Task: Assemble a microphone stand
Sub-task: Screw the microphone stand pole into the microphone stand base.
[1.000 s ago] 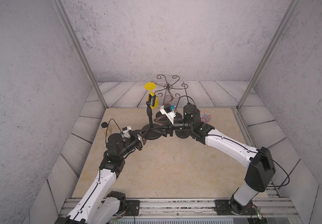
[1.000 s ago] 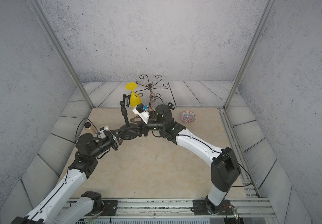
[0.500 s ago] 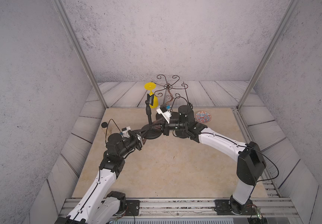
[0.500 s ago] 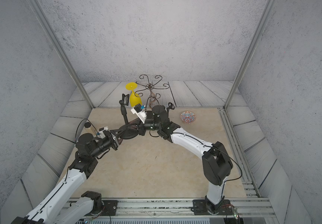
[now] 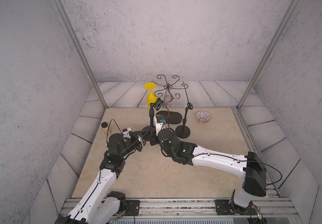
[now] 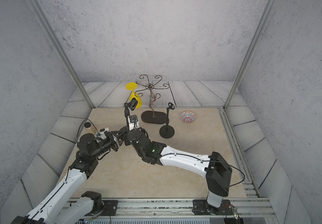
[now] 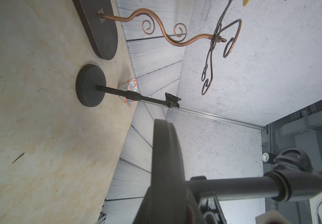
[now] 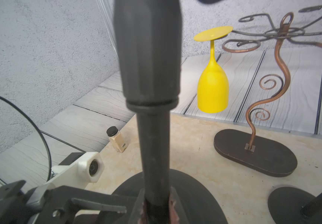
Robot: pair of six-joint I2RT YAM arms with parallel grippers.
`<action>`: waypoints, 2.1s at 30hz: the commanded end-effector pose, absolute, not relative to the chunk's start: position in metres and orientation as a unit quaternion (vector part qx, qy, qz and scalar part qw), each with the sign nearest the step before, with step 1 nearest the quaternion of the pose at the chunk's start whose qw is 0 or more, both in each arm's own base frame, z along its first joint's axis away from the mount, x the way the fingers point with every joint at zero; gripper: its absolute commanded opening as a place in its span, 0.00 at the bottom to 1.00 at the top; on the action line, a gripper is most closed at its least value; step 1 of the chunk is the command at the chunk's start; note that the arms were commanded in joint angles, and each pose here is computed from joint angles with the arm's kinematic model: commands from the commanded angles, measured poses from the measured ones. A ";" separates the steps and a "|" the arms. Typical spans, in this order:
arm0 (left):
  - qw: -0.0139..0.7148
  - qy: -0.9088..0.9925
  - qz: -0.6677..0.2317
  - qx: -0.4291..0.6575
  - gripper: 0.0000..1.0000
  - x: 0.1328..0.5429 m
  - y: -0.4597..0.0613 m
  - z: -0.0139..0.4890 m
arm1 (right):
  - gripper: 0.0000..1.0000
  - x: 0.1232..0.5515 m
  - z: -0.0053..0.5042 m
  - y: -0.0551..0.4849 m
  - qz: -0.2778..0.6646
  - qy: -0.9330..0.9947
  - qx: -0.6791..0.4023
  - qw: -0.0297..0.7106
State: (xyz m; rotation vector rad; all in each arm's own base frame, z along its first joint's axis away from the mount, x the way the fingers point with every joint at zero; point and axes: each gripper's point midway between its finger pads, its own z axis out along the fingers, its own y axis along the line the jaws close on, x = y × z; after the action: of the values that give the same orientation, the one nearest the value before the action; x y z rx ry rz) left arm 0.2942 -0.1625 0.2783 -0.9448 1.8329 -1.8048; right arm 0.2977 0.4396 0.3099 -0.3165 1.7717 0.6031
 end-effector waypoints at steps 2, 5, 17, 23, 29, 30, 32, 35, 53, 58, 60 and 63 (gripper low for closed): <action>0.238 0.621 -0.695 -0.273 0.00 0.286 -0.166 0.332 | 0.65 0.285 0.328 0.425 0.263 0.712 -0.200 0.619; 0.238 0.621 -0.695 -0.274 0.00 0.286 -0.166 0.332 | 0.99 0.275 0.335 0.413 0.260 0.696 -0.245 0.623; 0.240 0.620 -0.696 -0.270 0.00 0.286 -0.166 0.335 | 0.99 0.264 0.341 0.405 0.443 0.608 -0.425 0.503; 0.241 0.619 -0.697 -0.269 0.00 0.286 -0.166 0.338 | 0.97 0.265 0.346 0.423 0.468 0.580 -0.483 0.460; 0.240 0.620 -0.697 -0.269 0.00 0.286 -0.166 0.338 | 0.83 0.286 0.348 0.437 0.472 0.587 -0.471 0.460; 0.240 0.620 -0.697 -0.269 0.00 0.286 -0.166 0.338 | 0.78 0.290 0.347 0.440 0.474 0.590 -0.466 0.458; 0.240 0.619 -0.698 -0.268 0.00 0.286 -0.166 0.338 | 0.68 0.295 0.347 0.444 0.477 0.594 -0.459 0.457; 0.240 0.619 -0.697 -0.269 0.00 0.286 -0.166 0.338 | 0.47 0.304 0.346 0.449 0.487 0.602 -0.443 0.453; 0.239 0.620 -0.695 -0.274 0.00 0.285 -0.165 0.333 | 0.00 0.302 0.331 0.430 0.180 0.703 -0.036 0.688; 0.240 0.619 -0.696 -0.273 0.00 0.285 -0.165 0.334 | 0.10 0.292 0.347 0.440 0.178 0.696 -0.038 0.694; 0.240 0.620 -0.696 -0.273 0.00 0.285 -0.165 0.334 | 0.28 0.286 0.350 0.442 0.208 0.689 -0.071 0.691; 0.240 0.620 -0.695 -0.275 0.00 0.286 -0.165 0.333 | 0.63 0.270 0.354 0.450 0.278 0.674 -0.170 0.662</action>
State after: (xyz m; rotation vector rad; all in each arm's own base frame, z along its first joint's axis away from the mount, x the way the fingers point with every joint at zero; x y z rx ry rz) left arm 0.2906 -0.1644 0.2850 -0.9218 1.8273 -1.8323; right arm 0.2897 0.4470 0.3334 -0.2436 1.5690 0.4763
